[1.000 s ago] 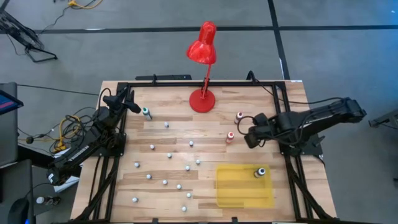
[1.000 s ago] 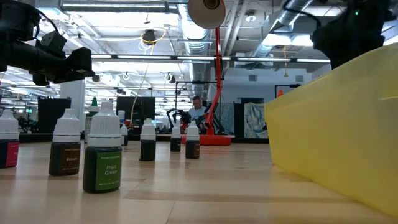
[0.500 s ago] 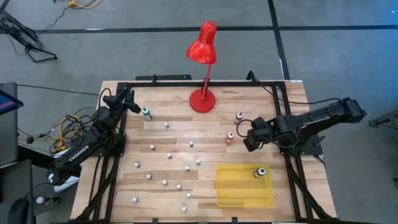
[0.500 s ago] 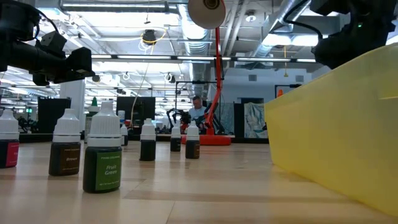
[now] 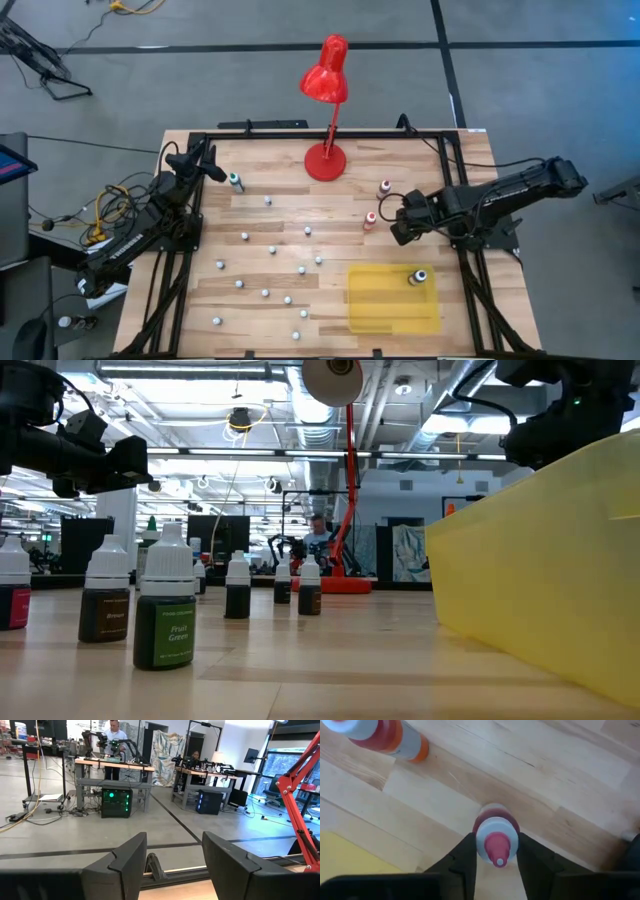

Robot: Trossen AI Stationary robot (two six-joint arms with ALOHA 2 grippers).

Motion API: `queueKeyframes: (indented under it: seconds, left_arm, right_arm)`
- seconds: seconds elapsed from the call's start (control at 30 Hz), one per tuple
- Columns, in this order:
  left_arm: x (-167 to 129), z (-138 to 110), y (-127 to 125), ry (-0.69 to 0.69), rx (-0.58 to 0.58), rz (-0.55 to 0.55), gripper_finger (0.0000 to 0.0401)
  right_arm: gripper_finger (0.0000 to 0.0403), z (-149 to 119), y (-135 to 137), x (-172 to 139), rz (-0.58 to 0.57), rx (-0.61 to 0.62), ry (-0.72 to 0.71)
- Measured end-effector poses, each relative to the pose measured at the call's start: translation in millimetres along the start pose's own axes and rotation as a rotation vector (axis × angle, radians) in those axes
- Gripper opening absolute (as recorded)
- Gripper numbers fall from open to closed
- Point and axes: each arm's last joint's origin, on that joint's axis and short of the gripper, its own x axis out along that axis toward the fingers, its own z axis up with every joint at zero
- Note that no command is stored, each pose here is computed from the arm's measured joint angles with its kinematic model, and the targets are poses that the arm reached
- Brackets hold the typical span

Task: Pick & Place food coloring
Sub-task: Put the large pink food coloring into the yellow bin

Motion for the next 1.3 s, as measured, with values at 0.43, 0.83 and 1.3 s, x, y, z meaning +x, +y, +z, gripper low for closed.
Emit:
queueKeyframes:
  seconds: [0.43,0.83,1.3]
  left_arm:
    - [0.0,0.0,0.0,0.0,0.0,0.0,0.0184]
    - [0.0,0.0,0.0,0.0,0.0,0.0,0.0184]
    - [0.0,0.0,0.0,0.0,0.0,0.0,0.0184]
  right_arm:
    - [0.0097,2.4,20.4,-23.0,0.115,-0.045,0.005]
    - [0.0108,-21.7,67.6,-95.6,0.364,-0.136,-0.065]
    - [0.011,-111.9,144.1,-94.9,0.31,-0.277,0.037]
